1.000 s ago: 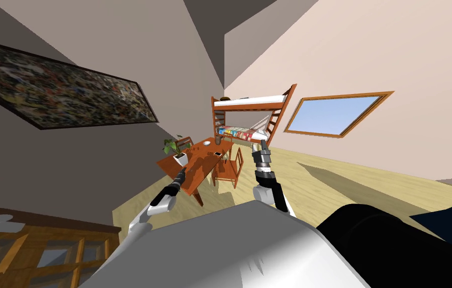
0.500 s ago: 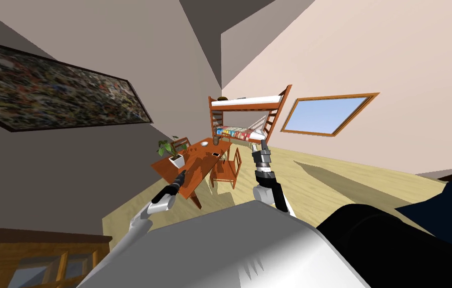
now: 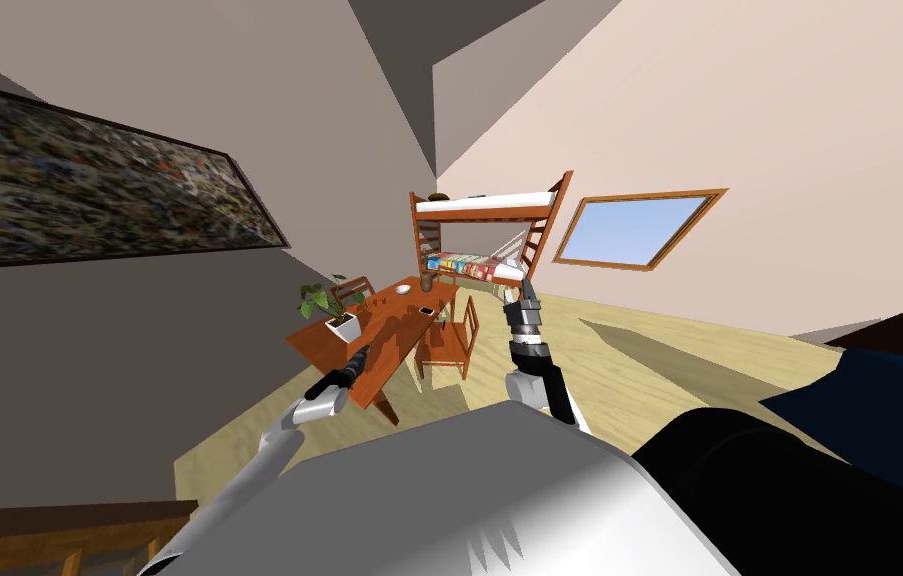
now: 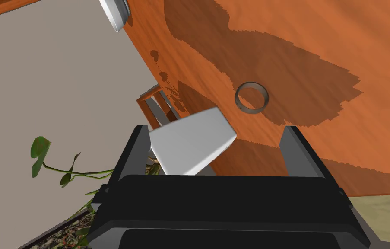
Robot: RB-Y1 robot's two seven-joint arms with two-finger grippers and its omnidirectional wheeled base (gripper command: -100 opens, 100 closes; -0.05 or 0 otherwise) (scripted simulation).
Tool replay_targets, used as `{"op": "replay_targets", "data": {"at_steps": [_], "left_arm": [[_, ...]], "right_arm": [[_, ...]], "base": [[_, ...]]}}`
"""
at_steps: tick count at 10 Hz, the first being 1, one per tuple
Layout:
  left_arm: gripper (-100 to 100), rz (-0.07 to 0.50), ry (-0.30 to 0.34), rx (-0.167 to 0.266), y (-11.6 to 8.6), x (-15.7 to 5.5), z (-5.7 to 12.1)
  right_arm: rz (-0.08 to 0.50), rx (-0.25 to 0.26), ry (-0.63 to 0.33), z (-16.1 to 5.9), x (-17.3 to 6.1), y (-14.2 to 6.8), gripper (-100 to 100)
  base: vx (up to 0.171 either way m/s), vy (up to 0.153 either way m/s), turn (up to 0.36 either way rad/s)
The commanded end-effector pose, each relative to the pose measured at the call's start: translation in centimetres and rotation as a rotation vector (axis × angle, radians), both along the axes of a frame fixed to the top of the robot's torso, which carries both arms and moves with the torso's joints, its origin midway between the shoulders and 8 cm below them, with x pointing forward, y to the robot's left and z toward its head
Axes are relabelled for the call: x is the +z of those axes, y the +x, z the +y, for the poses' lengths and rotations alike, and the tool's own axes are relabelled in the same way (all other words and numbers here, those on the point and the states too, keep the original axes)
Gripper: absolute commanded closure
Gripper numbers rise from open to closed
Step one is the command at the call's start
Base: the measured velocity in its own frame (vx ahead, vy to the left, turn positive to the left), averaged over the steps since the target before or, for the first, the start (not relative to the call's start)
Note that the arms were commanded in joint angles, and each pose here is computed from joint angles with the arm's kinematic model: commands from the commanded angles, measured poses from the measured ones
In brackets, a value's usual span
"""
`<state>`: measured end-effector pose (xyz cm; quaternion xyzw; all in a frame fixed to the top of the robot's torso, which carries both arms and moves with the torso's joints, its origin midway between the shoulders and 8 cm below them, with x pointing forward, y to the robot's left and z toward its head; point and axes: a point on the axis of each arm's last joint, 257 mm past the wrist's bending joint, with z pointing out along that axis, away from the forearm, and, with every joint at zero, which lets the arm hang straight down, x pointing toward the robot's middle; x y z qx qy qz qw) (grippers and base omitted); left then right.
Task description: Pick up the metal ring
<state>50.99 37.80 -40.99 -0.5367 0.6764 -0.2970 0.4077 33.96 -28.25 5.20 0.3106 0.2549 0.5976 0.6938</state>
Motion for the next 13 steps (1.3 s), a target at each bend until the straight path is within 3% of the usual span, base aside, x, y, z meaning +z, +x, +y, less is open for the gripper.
{"op": "replay_targets", "data": {"at_steps": [1,4,7,13], "left_arm": [[-100,0.042,0.006,0.015,-0.5,-1.3,0.9],[-100,0.144,0.023,0.05,-1.2,-3.5,3.2],[-100,0.201,0.032,0.074,-2.0,-4.8,4.6],[-100,0.404,0.057,0.179,-5.0,-7.9,9.5]], "right_arm": [[0.0,0.0,0.0,0.0,0.0,0.0,0],[0.0,0.0,0.0,0.0,0.0,0.0,0],[0.0,0.0,0.0,0.0,0.0,0.0,0],[0.0,0.0,0.0,0.0,0.0,0.0,0]], "base": [[0.038,-0.005,-0.062],[0.052,-0.002,-0.088],[0.05,0.006,-0.067],[0.071,0.019,-0.104]]}}
